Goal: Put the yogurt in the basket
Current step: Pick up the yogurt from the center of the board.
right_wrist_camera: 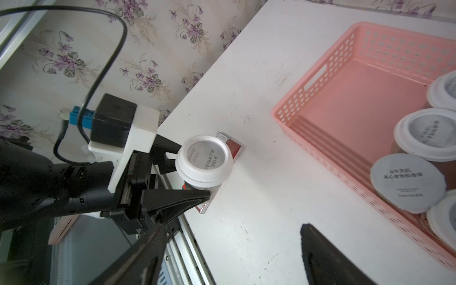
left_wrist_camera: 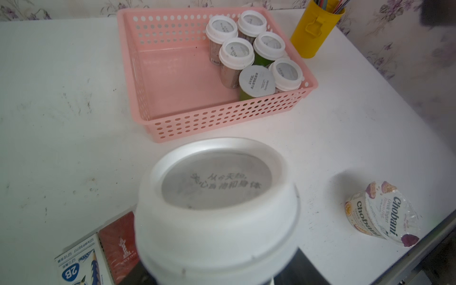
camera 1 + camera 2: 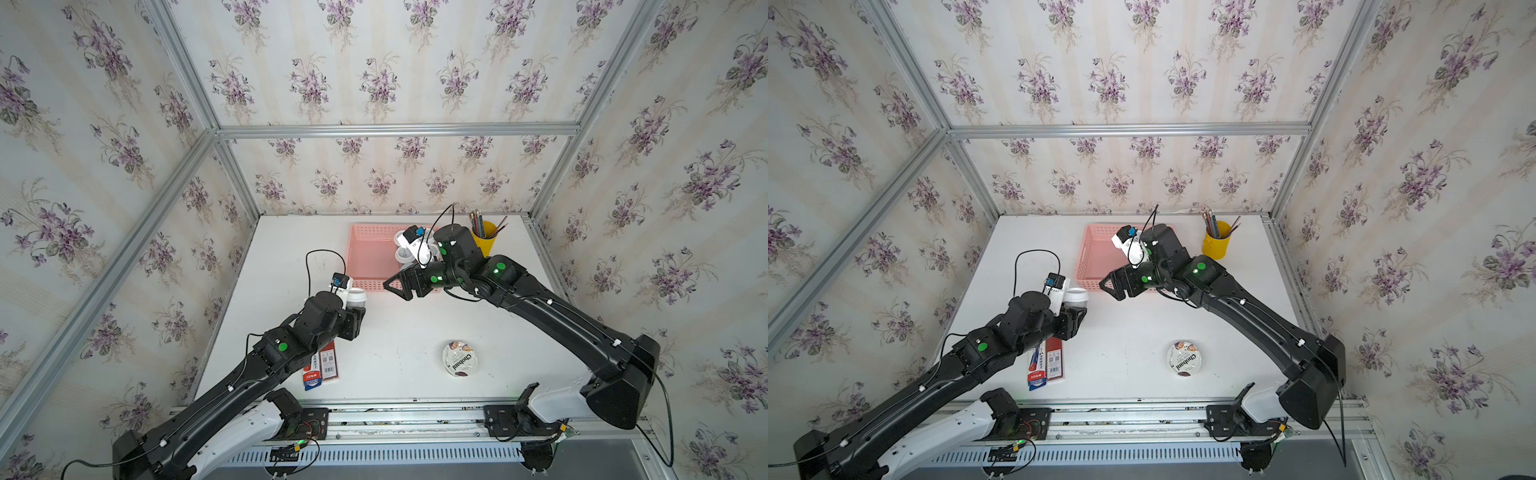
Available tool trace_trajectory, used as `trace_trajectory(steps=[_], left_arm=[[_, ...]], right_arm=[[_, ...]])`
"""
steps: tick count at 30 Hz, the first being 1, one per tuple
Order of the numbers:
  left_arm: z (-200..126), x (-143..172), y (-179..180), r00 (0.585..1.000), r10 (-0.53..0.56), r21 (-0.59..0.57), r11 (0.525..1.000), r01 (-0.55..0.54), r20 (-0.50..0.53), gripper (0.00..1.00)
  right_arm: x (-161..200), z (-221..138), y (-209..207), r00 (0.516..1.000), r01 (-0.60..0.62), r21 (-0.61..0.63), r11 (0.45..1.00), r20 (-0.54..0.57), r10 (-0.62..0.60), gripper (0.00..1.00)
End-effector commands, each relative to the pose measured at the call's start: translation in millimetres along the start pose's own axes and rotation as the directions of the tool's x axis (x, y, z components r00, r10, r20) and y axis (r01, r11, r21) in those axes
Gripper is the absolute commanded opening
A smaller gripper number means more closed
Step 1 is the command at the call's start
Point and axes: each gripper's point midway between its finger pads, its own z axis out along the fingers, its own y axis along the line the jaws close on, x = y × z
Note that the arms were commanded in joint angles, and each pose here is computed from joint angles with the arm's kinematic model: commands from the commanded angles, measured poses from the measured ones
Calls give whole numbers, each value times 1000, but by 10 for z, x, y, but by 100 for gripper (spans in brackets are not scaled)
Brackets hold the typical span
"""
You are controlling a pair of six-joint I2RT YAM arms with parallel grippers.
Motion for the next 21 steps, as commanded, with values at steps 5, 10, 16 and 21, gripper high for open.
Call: trace_trajectory(steps=[5, 10, 16, 21], left_arm=[[-73, -228, -265, 984, 64, 151, 984, -89, 165, 63], [-125, -237, -349, 975, 79, 203, 972, -121, 206, 64], [-119, -227, -385, 974, 91, 220, 966, -137, 206, 64], [-132, -232, -396, 973, 97, 225, 963, -145, 212, 63]], right_arm=[[51, 42, 266, 995, 60, -164, 985, -66, -71, 89], [31, 228, 308, 993, 61, -184, 981, -92, -79, 90], [21, 406, 350, 990, 62, -189, 980, -116, -85, 92], [58, 492, 338, 987, 51, -186, 981, -139, -77, 93]])
